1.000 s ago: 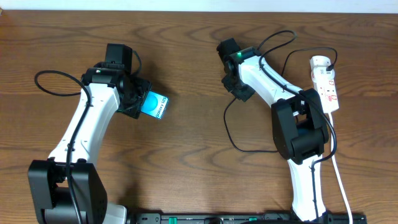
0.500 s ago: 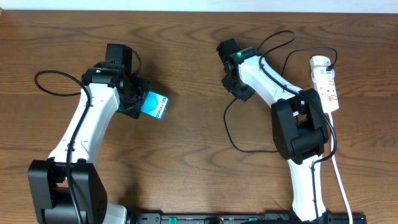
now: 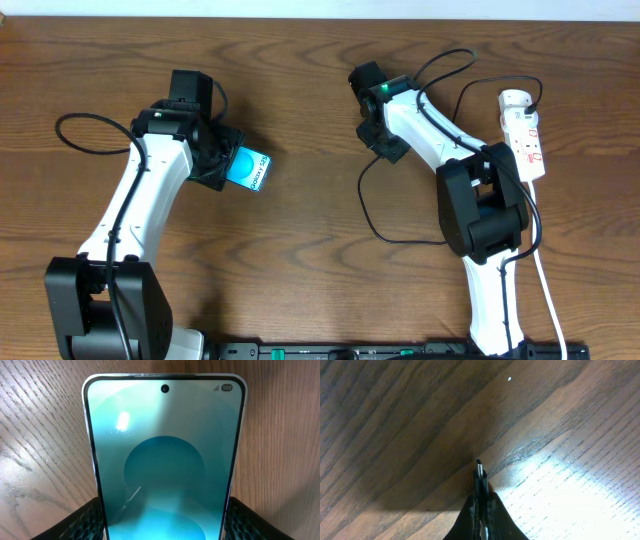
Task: Plug charger to phone and switch on socket
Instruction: 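Center the right gripper on the plug and close it, then lift the plug with the right gripper and swing it left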
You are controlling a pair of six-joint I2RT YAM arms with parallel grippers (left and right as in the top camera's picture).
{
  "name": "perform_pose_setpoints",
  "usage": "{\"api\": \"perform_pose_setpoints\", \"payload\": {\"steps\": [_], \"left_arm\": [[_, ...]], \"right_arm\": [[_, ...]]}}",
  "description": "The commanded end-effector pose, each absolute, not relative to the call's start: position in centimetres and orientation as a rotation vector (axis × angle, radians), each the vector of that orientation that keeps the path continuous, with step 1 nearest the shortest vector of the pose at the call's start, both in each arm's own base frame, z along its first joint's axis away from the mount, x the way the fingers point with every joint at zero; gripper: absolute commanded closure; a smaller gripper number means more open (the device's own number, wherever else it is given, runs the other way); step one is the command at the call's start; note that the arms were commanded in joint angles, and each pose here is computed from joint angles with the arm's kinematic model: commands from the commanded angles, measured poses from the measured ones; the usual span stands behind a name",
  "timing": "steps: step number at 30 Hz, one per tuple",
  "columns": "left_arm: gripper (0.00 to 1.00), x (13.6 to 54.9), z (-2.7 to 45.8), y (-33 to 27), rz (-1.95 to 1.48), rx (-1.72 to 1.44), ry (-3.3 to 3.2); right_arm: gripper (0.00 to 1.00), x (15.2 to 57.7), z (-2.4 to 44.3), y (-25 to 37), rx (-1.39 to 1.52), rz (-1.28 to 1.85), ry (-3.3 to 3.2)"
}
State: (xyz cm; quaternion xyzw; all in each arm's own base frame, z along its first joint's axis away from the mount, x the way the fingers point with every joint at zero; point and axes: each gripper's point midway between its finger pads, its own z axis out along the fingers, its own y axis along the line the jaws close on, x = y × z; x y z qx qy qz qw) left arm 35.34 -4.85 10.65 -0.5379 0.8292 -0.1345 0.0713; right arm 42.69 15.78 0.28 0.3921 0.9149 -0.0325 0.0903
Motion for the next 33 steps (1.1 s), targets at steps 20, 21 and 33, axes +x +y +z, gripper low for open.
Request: {"api": "perform_pose_setpoints", "payload": {"steps": [20, 21, 33], "left_arm": [[0.93, 35.2, 10.5, -4.9, -0.399, -1.605, 2.509], [0.93, 35.2, 10.5, -4.9, -0.399, -1.605, 2.509], [0.93, 35.2, 10.5, -4.9, -0.399, -1.605, 2.509]], "right_arm": [[0.99, 42.2, -0.8, 15.8, 1.106, -0.146, 2.76], [0.99, 42.2, -0.8, 15.8, 1.105, -0.147, 2.76], [0.99, 43.2, 0.2, 16.1, 0.996, -0.092, 2.793]]}}
